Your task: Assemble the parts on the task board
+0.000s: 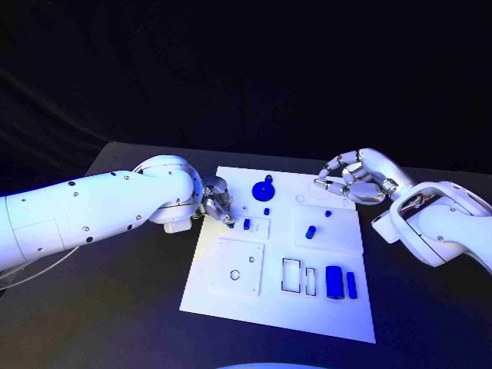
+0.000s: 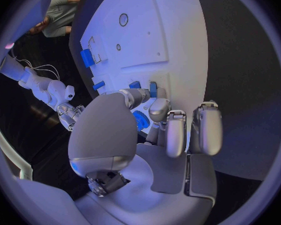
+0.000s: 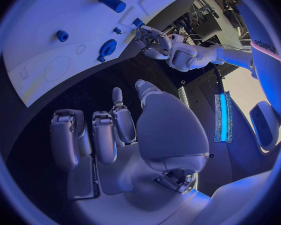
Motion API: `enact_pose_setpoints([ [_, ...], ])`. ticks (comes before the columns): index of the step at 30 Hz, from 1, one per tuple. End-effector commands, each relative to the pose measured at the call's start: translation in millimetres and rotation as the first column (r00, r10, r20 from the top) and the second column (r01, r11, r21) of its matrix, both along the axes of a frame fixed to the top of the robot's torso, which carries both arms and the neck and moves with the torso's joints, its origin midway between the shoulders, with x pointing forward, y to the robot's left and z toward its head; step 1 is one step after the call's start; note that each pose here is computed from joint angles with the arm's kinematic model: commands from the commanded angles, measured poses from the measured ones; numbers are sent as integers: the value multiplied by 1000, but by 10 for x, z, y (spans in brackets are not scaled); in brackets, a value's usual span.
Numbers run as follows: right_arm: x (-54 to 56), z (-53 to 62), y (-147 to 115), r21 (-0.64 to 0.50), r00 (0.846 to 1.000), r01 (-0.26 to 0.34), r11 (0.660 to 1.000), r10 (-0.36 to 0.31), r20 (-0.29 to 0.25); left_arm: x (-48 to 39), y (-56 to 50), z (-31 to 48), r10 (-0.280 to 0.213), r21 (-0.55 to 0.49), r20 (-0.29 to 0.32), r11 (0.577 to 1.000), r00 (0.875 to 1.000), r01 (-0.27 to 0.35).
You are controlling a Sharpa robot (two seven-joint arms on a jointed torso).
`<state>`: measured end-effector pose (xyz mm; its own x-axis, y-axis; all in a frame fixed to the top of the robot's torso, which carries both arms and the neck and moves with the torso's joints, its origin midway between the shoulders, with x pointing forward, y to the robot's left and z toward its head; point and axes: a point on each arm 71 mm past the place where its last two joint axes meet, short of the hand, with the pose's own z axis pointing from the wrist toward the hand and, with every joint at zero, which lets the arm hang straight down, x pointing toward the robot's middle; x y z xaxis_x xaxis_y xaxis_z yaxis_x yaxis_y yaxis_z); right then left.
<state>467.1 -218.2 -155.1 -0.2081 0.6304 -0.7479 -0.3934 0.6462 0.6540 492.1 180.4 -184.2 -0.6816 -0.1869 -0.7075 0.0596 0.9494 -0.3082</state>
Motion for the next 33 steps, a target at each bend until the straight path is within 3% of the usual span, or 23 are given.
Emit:
enact_pose_setpoints([
  [1,-6,-4,8,-1,1000,-11,1000,11,2,-22,-6,-30,-14,28,-19,999,1000,15],
  [19,-7,-6,5,-1,1000,-10,1000,10,2,-45,-51,-39,-35,41,-38,998,999,37],
  [33,-8,-5,3,0,1000,-9,1000,9,3,-19,-80,-44,-24,45,-29,999,999,26],
])
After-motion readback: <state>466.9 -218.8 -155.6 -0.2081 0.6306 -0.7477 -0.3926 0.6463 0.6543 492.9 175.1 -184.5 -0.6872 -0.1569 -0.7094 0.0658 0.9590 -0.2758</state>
